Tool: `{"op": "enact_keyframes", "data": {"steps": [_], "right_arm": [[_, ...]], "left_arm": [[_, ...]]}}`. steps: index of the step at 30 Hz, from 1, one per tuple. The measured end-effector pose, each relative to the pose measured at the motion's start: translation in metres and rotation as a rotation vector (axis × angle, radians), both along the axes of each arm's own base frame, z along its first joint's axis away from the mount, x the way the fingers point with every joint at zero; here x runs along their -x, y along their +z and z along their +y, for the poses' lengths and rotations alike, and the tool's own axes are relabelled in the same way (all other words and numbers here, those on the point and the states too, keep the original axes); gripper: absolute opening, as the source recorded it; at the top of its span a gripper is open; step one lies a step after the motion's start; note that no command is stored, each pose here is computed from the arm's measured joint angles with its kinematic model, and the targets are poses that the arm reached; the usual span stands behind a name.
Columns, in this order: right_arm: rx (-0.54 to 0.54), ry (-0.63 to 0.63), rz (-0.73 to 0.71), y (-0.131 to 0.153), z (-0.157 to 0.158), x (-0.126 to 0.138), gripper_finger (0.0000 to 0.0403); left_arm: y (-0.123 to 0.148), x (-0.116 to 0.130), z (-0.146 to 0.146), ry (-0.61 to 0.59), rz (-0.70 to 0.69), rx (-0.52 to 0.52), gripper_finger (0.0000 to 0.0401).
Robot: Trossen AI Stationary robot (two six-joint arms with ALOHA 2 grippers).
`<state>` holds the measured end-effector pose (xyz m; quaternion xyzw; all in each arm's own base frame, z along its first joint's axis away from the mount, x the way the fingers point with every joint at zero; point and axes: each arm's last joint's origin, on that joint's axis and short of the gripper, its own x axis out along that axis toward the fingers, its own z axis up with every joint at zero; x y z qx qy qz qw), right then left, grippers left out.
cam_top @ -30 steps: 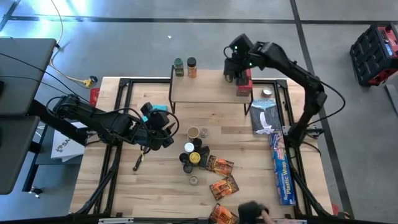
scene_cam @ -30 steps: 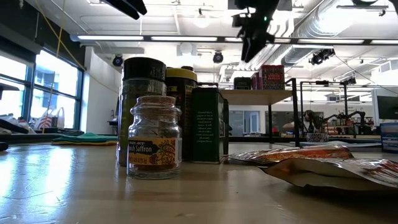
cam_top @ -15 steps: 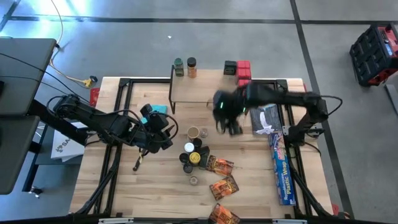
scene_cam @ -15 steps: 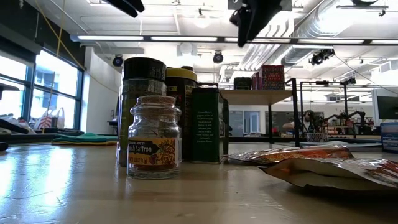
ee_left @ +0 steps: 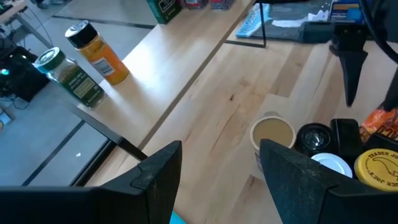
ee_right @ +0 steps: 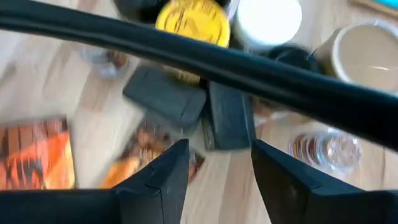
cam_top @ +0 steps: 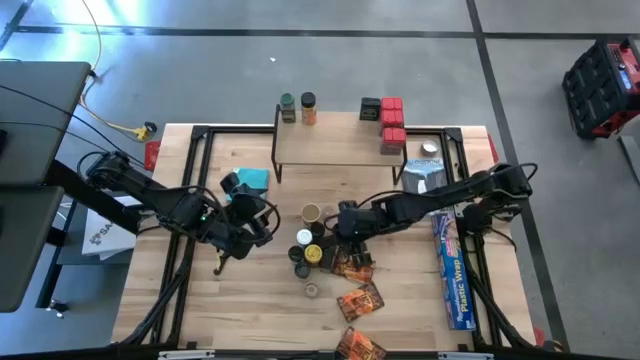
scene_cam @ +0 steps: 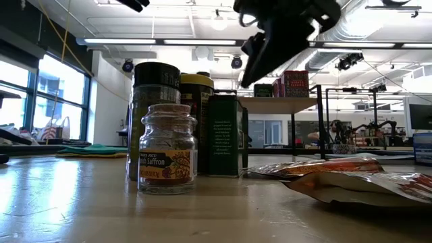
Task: Shelf spices
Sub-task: Put the black seasoning can on the shelf
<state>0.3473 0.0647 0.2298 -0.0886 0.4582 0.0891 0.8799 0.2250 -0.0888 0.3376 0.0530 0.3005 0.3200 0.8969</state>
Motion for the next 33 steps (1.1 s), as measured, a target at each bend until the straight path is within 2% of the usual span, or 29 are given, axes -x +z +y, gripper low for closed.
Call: {"op": "enact_keyframes", "data": {"steps": [5, 11, 14, 20, 24, 33], "right_arm": [[0.005, 0.01, -0.035, -0.006, -0.002, -0.004, 0.0201], [0.028, 0.039, -0.012, -0.019, -0.009, -0.011, 0.0268], [0.054, 0.075, 0.008, -0.029, -0.008, -0.015, 0.0285], [0.065, 0.098, 0.004, -0.037, -0.007, -0.02, 0.0278], [0.08, 0.101, -0.014, -0.036, -0.011, -0.021, 0.0256], [0.037, 0.102, 0.002, -0.046, -0.015, -0.026, 0.0216]], "left_arm": [[0.0, 0.0, 0.001, 0.011, -0.008, -0.016, 0.021], [0.0, 0.0, 0.001, 0.012, -0.009, -0.016, 0.021], [0.0, 0.0, 0.001, 0.012, -0.009, -0.016, 0.021], [0.0, 0.0, 0.001, 0.015, -0.012, -0.011, 0.021], [0.0, 0.0, 0.001, 0.015, -0.013, -0.009, 0.021], [0.0, 0.0, 0.001, 0.017, -0.015, -0.001, 0.021]]}}
